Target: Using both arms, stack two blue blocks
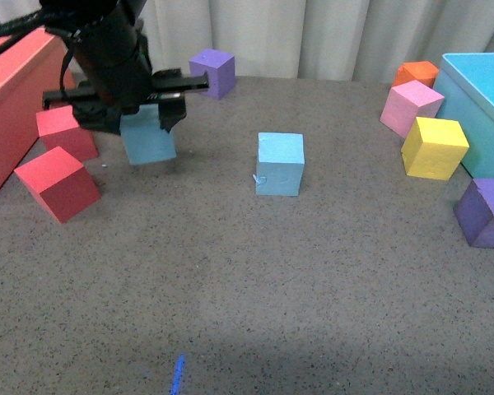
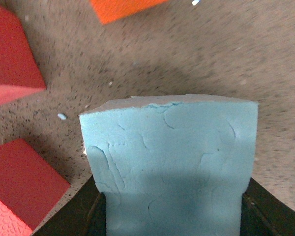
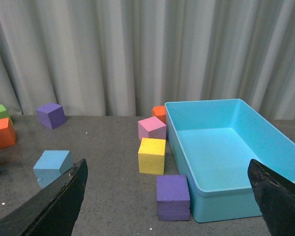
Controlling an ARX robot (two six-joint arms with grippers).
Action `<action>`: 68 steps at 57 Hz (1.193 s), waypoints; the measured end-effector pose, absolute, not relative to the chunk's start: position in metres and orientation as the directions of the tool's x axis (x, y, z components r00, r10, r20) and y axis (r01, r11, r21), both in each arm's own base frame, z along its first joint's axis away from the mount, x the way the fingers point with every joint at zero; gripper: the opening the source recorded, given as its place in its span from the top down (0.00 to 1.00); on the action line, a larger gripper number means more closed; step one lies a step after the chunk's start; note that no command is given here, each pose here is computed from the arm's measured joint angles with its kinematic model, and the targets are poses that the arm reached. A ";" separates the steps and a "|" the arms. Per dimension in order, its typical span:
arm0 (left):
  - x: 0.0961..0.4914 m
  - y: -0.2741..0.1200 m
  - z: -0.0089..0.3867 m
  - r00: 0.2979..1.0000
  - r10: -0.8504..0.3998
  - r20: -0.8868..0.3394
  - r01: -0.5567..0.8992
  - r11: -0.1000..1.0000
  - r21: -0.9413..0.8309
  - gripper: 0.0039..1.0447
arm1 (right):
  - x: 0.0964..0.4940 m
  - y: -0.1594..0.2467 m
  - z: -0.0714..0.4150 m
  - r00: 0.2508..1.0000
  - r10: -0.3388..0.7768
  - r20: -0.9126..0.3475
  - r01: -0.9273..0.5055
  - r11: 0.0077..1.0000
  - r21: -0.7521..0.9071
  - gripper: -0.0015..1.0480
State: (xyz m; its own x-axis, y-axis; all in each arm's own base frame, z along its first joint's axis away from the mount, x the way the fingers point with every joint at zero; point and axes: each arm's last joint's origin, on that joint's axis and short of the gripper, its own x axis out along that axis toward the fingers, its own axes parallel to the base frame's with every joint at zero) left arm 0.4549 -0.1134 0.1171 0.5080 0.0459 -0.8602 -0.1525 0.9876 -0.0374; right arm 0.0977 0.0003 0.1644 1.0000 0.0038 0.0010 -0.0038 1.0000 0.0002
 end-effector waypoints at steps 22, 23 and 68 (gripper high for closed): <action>0.426 -0.195 0.159 0.570 -0.066 -0.819 -0.009 0.996 -0.087 0.55 | 0.098 0.000 0.164 1.000 0.004 0.001 -0.004 1.000 0.000 0.09; 0.425 -0.198 0.160 0.568 -0.069 -0.820 -0.006 0.996 -0.087 0.55 | 0.098 0.000 0.164 1.000 0.004 0.001 -0.004 1.000 0.000 0.09; 0.422 -0.271 0.146 0.552 -0.077 -0.830 0.107 0.994 -0.021 0.55 | 0.098 0.000 0.164 1.000 0.004 0.001 -0.004 1.000 0.000 0.09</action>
